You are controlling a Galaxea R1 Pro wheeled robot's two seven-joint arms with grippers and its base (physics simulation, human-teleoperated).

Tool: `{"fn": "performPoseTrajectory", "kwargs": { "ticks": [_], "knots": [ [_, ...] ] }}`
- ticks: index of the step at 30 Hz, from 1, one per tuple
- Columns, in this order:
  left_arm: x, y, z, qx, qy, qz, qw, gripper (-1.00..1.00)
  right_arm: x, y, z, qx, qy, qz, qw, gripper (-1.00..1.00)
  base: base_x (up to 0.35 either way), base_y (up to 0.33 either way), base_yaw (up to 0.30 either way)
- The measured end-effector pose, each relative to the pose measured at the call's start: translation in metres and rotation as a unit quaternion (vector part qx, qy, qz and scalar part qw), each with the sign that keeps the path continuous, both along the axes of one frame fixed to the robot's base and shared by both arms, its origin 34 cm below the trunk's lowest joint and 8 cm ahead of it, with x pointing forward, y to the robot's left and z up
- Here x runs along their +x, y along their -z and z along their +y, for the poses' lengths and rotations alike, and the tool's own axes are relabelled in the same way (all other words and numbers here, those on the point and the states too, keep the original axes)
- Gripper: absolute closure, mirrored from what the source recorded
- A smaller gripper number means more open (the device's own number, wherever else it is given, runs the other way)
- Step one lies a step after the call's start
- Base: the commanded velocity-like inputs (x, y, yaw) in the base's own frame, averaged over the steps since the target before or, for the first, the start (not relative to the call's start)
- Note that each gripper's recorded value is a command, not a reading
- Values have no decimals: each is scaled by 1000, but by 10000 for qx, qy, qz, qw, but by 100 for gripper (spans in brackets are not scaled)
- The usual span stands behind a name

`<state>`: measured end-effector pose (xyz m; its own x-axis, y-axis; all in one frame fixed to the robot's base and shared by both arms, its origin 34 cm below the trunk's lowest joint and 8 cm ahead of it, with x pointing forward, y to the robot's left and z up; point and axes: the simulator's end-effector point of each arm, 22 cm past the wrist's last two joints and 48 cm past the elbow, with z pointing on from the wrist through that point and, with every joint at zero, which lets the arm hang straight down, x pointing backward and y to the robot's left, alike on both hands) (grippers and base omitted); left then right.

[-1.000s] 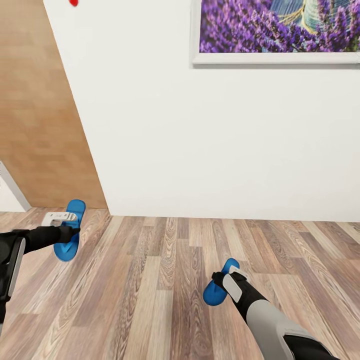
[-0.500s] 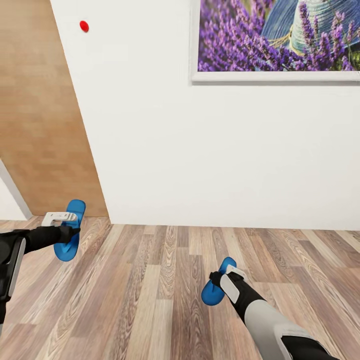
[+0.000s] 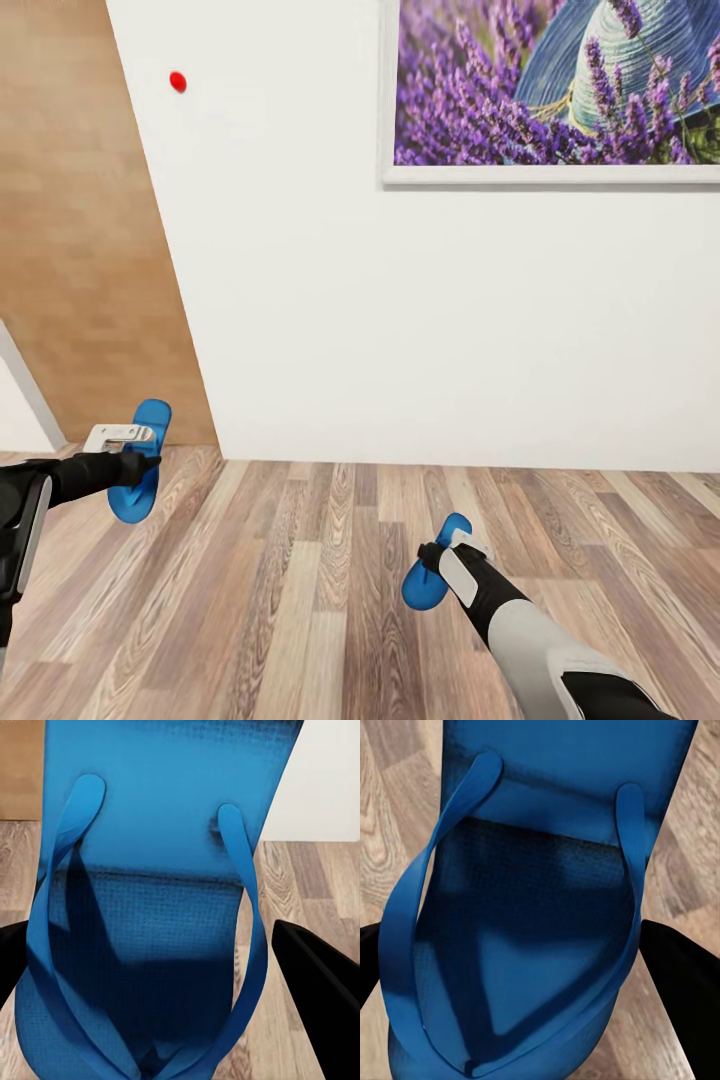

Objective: In the bedroom, move the book from the bed onto either nightstand, and place the two sandals side by side next to the bed.

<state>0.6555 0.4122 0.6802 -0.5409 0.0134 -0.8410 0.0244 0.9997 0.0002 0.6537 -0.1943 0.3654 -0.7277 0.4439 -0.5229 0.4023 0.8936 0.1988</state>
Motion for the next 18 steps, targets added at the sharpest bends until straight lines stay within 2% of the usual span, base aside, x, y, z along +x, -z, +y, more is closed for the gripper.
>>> {"fn": "performPoseTrajectory", "kwargs": {
  "ticks": [9, 18],
  "knots": [
    [5, -20, -1, -1, 5, 2, 10000, 100, 9, -22, 7, 124, -97, -82, 9998, 100, 0, 0, 0],
    [11, -40, -1, -2, 6, 1, 10000, 100, 14, -42, 8, 138, -115, -93, 9998, 100, 0, 0, 0]
  ]
}}
